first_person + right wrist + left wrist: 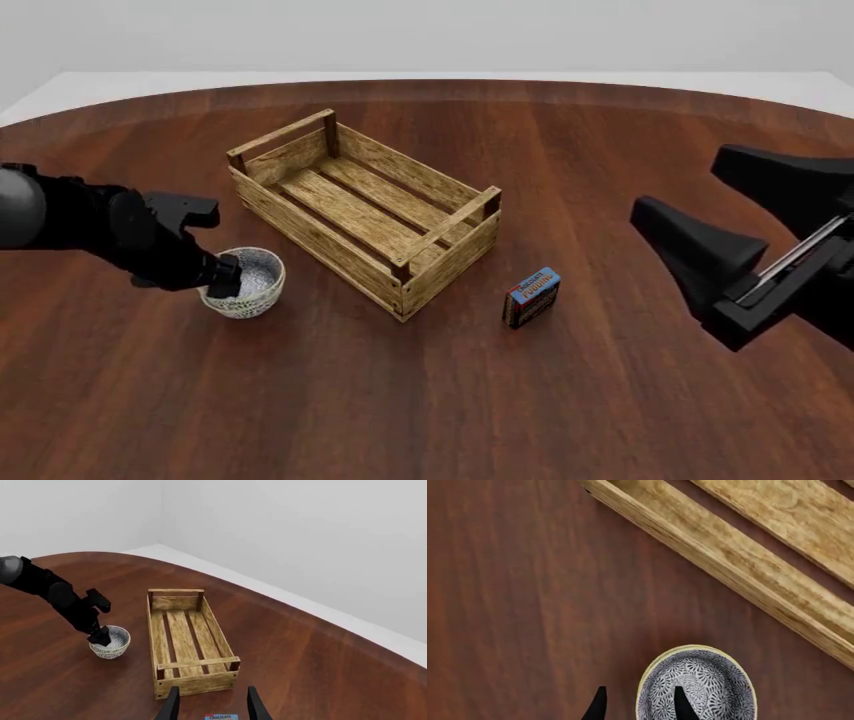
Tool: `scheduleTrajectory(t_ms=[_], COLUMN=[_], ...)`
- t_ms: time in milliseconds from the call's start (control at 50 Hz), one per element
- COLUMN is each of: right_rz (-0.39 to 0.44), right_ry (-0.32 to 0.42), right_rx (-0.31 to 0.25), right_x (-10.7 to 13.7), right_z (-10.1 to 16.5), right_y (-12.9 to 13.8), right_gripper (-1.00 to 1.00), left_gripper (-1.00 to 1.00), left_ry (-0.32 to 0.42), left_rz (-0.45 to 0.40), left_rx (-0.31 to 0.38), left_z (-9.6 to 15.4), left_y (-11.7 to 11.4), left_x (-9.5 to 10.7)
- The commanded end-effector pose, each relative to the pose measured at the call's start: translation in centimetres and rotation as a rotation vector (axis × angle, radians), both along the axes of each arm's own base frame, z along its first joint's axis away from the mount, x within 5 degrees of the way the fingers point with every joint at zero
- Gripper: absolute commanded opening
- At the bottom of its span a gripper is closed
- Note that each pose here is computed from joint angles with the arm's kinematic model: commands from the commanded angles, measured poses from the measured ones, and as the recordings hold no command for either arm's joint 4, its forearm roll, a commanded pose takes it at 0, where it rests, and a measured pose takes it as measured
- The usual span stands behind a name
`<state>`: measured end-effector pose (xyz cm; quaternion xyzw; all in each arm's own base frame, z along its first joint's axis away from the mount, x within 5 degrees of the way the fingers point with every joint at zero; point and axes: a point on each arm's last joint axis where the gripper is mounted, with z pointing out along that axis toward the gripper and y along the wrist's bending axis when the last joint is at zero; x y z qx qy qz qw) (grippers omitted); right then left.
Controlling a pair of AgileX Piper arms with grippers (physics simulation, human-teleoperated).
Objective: Stack the right bowl on the left bowl and place them in the tray.
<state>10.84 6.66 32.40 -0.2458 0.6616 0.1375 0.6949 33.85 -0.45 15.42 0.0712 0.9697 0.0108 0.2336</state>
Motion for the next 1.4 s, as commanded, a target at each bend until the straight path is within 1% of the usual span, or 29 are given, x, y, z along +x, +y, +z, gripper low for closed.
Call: scheduleTrajectory(t_ms=[20, 40, 60, 80, 100, 120, 340, 480, 520, 580, 620, 680, 700, 740, 760, 820, 860, 920, 960, 1020, 1040, 1240, 1280, 1300, 1320, 1340, 1360, 1380, 1400], right_rz=[-0.001, -0.001, -0.001, 0.000, 0.000, 0.002, 0.000, -0.001, -0.001, 0.001, 0.000, 0.002, 0.001, 0.002, 0.004, 0.005, 0.003, 0.004, 0.002, 0.005, 0.006, 0.009, 0.010, 0.010, 0.010, 0.010, 0.010, 0.010, 0.008], right_ry=[0.005, 0.005, 0.007, 0.009, 0.009, 0.011, 0.009, 0.005, 0.005, 0.005, 0.002, 0.002, 0.000, -0.001, -0.001, -0.002, -0.003, -0.004, -0.002, -0.003, -0.001, -0.001, -0.001, -0.001, -0.001, -0.001, -0.002, -0.002, -0.004], right_rx=[-0.001, -0.001, -0.002, -0.003, -0.003, -0.004, -0.004, -0.001, -0.002, -0.001, 0.000, 0.001, 0.000, 0.002, 0.001, 0.002, 0.002, 0.002, 0.001, 0.002, 0.000, 0.002, 0.002, 0.002, 0.004, 0.004, 0.006, 0.006, 0.006], right_x=[0.3, 0.3, 0.4, 0.5, 0.5, 0.6, 0.5, 0.3, 0.3, 0.3, 0.1, 0.1, 0.0, 0.0, 0.0, -0.1, -0.2, -0.2, -0.1, -0.2, -0.1, -0.2, -0.2, -0.2, -0.3, -0.3, -0.3, -0.3, -0.4], right_z=[-0.1, -0.1, -0.2, -0.3, -0.3, -0.3, -0.3, -0.2, -0.2, -0.2, -0.1, -0.1, -0.1, 0.0, -0.1, 0.0, 0.0, 0.0, 0.0, 0.0, 0.0, 0.1, 0.1, 0.1, 0.1, 0.1, 0.1, 0.1, 0.2], right_y=[0.2, 0.2, 0.2, 0.3, 0.3, 0.4, 0.3, 0.2, 0.2, 0.2, 0.1, 0.1, 0.0, 0.0, 0.0, 0.0, -0.1, -0.1, 0.0, 0.0, 0.0, 0.0, 0.0, 0.0, 0.0, 0.0, -0.1, -0.1, -0.1], right_gripper=[1.00, 1.00, 1.00, 1.00, 1.00, 1.00, 1.00, 1.00, 1.00, 1.00, 1.00, 1.00, 1.00, 1.00, 1.00, 1.00, 1.00, 1.00, 1.00, 1.00, 1.00, 1.00, 1.00, 1.00, 1.00, 1.00, 1.00, 1.00, 1.00], left_gripper=[1.00, 1.00, -1.00, -1.00, -1.00, -1.00, -1.00, -1.00, -1.00, -1.00, -1.00, -1.00, -1.00, -1.00, -1.00, -1.00, -1.00, -1.00, -1.00, -1.00, -1.00, -1.00, -1.00, -1.00, -1.00, -1.00, -1.00, -1.00, -1.00], left_ry=[0.139, 0.139, 0.139, 0.149, 0.149, 0.135, 0.126, 0.096, 0.077, 0.068, 0.036, 0.031, 0.012, 0.008, -0.006, -0.011, -0.034, -0.043, -0.058, -0.068, -0.078, -0.110, -0.125, -0.125, -0.133, -0.133, -0.143, -0.143, -0.156], left_rz=[0.072, 0.072, 0.063, 0.049, 0.049, 0.056, 0.053, 0.075, 0.094, 0.095, 0.108, 0.108, 0.119, 0.123, 0.131, 0.132, 0.140, 0.143, 0.150, 0.153, 0.155, 0.161, 0.167, 0.167, 0.171, 0.171, 0.172, 0.172, 0.176], left_rx=[0.001, 0.001, -0.029, -0.011, -0.010, -0.016, -0.019, -0.034, -0.045, -0.047, -0.061, -0.064, -0.074, -0.077, -0.088, -0.091, -0.107, -0.116, -0.130, -0.138, -0.152, -0.186, -0.191, -0.191, -0.194, -0.194, -0.202, -0.202, -0.209], left_z=[-7.5, -7.5, -7.4, -7.6, -7.6, -7.0, -6.4, -4.9, -3.7, -3.2, -1.7, -1.2, -0.3, 0.1, 0.8, 1.2, 2.4, 2.9, 3.8, 4.4, 5.0, 7.1, 8.3, 8.3, 9.0, 9.0, 9.8, 9.8, 10.6], left_y=[2.2, 2.2, -1.0, 0.1, 0.1, -0.1, -0.4, -0.7, -0.7, -0.7, -1.0, -1.2, -1.3, -1.4, -1.6, -1.7, -2.1, -2.4, -2.7, -2.9, -3.3, -4.2, -4.0, -4.0, -3.9, -3.9, -4.1, -4.1, -4.1], left_x=[0.4, 0.4, 0.0, -0.2, -0.2, -0.2, -0.3, -0.7, -0.9, -1.1, -1.7, -1.9, -2.1, -2.2, -2.4, -2.6, -3.1, -3.4, -3.8, -4.1, -4.4, -5.3, -5.6, -5.6, -5.6, -5.6, -5.8, -5.8, -5.9])
